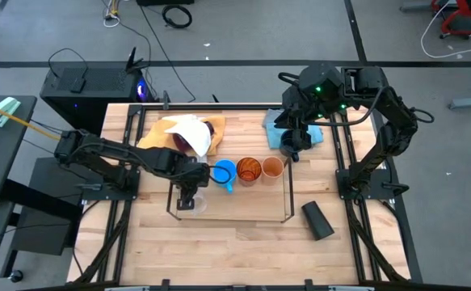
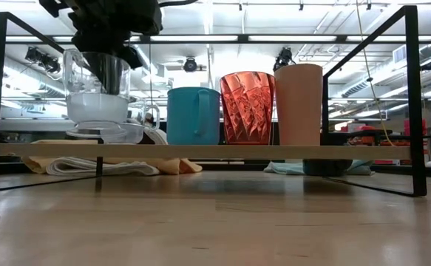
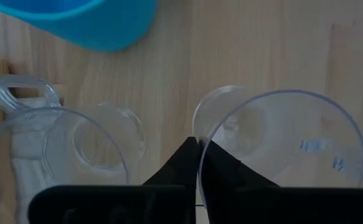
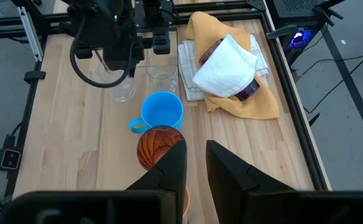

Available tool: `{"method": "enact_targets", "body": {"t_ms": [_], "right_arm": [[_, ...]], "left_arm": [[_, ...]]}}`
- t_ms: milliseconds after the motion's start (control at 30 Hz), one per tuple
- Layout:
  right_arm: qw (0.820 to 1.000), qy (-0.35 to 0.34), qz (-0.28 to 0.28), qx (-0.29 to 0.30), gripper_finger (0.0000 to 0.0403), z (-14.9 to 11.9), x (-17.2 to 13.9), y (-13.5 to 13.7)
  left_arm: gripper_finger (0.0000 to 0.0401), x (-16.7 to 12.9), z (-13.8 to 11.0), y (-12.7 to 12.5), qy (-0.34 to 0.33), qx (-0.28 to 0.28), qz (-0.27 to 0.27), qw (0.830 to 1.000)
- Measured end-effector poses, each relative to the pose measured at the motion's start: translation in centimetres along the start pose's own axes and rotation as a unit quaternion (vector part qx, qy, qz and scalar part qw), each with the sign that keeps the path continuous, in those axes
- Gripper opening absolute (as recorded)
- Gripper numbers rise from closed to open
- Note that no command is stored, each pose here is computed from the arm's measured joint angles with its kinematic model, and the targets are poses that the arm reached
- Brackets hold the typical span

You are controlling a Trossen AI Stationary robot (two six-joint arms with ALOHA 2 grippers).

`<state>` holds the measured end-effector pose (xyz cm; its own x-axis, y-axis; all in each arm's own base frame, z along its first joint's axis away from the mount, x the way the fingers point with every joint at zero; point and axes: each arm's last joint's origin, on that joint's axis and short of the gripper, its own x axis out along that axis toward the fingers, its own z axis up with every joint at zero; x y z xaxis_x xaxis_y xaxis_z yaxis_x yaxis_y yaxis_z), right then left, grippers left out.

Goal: Stack small to large cups/mugs on shelf
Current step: Put the transparent mug on the shelf

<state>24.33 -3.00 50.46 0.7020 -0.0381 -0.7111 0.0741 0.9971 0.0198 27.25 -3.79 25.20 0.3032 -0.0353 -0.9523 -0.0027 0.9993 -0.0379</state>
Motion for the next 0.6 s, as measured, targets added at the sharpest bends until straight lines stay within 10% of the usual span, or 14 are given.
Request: {"method": "enact_targets", "body": {"t_ms": [600], "right_arm": [[1.000, 0.000, 0.000, 0.002, 0.0068, 0.0, 0.0, 0.0]], "left_arm": [[0.0039, 2.8, 0.6, -0.7, 0.036, 0.008, -0.002, 0.999]]}}
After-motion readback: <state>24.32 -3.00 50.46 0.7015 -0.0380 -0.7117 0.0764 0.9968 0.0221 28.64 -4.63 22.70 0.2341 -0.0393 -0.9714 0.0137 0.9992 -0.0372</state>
